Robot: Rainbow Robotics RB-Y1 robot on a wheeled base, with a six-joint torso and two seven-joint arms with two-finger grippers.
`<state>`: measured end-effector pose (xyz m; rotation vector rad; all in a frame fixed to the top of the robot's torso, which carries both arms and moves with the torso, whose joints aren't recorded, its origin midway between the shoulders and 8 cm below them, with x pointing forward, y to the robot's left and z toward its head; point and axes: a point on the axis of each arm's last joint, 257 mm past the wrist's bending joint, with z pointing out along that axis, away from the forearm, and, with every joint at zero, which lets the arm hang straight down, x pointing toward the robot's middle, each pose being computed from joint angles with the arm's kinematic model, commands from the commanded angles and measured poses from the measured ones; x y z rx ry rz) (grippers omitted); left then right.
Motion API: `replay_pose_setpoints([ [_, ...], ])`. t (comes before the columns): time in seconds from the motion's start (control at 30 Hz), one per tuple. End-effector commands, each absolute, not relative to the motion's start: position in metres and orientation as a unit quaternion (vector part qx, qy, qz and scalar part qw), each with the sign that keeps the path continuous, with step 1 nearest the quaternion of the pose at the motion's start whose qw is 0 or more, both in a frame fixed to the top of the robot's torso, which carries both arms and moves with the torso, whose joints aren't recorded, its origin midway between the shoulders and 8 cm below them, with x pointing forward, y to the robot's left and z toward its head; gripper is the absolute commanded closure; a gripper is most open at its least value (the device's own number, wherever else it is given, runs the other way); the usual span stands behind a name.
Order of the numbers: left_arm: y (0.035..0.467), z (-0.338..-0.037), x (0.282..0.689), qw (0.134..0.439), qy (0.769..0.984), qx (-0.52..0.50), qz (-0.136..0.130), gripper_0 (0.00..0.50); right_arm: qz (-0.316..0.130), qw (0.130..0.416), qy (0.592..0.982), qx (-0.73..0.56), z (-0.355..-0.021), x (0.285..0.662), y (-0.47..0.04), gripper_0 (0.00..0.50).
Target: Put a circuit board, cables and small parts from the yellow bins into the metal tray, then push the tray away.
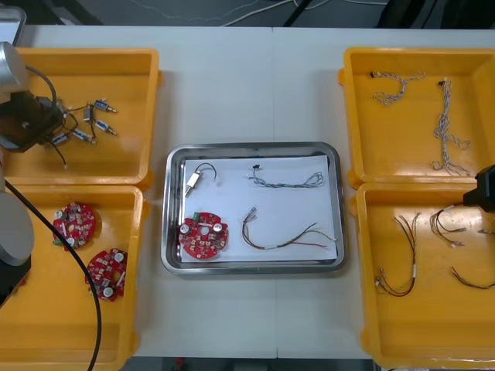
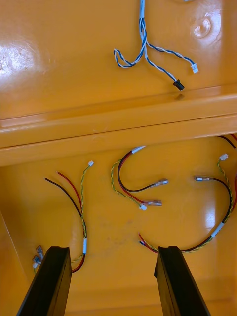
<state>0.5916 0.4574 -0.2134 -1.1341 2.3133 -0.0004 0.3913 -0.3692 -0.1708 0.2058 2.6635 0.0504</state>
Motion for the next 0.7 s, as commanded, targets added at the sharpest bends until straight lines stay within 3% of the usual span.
replay_pose_setpoints([
  [0.03,0.459,-0.184,0.592,0.291,0.856,-0.427,0.000,0.500,0.006,0.248,0.964,0.096,-0.156,0.388,-0.383,0.000],
  [0.3,0.458,-0.155,0.588,0.292,0.861,-0.417,-0.006,0.500,0.006,0.248,0.964,0.096,-0.156,0.388,-0.383,0.000],
  [0.7,0.452,-0.115,0.574,0.293,0.872,-0.391,0.022,0.500,0.006,0.248,0.964,0.096,-0.156,0.388,-0.383,0.000],
])
